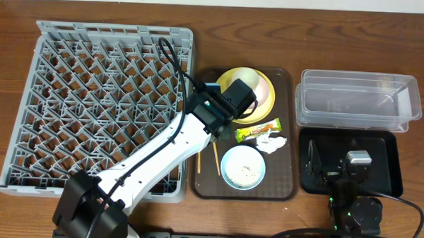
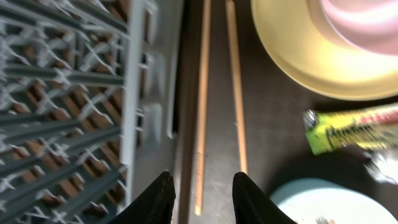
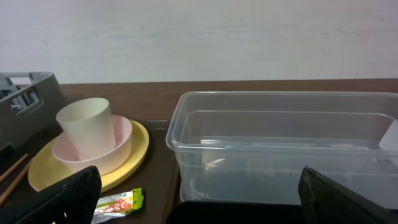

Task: Sort waste into correct bins and load items into the dishwasher
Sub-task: 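Move the left gripper over the chopsticks on the brown tray, then lower the left gripper and close on one wooden chopstick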

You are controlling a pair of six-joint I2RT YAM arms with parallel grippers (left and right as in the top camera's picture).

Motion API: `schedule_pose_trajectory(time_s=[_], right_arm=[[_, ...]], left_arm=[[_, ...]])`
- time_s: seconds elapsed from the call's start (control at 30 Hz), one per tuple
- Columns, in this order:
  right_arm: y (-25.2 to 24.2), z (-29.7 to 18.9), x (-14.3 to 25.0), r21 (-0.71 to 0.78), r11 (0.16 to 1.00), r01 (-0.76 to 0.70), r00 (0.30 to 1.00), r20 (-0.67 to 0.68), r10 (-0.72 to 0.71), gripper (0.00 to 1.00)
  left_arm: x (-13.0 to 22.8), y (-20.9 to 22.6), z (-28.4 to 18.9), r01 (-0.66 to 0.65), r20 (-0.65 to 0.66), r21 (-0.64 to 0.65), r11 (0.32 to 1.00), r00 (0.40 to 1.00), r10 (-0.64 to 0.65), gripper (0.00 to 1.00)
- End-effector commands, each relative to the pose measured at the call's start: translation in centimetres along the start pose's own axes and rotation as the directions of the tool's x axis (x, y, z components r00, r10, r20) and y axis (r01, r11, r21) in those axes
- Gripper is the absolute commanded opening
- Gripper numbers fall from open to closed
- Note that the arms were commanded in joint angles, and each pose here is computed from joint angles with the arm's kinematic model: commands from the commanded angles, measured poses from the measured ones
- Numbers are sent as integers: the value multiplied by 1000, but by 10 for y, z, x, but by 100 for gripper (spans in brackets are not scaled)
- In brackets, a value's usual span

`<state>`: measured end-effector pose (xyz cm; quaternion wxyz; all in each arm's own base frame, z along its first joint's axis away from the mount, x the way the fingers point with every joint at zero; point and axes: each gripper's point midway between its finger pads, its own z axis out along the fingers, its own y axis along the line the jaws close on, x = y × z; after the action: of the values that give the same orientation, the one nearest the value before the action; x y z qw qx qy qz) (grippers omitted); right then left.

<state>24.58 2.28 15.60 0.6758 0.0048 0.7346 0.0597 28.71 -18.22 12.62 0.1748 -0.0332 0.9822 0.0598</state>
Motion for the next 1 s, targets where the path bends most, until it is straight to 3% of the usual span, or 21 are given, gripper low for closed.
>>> schedule_pose_trajectory(time_s=[0.0, 0.27, 0.43, 0.83, 0.97], right_arm=[[2, 0, 1, -7, 1000, 10, 1000, -4, -10, 99], [2, 0, 1, -7, 1000, 10, 1000, -4, -10, 99], [2, 0, 1, -7, 1000, 10, 1000, -4, -10, 99], [2, 0, 1, -7, 1000, 10, 1000, -4, -10, 99], [2, 0, 1, -7, 1000, 10, 1000, -3, -10, 99]], left_arm=[[-16, 18, -1, 15, 92, -99, 995, 996, -6, 33], [-28, 4, -1, 11, 132, -38, 999, 991, -6, 33], [-18, -15, 1, -30, 67, 60, 998, 997, 26, 33], [-6, -38, 34, -45, 0, 104, 994, 999, 45, 33], [-17, -52, 28, -83, 33, 167, 983, 996, 78, 27]])
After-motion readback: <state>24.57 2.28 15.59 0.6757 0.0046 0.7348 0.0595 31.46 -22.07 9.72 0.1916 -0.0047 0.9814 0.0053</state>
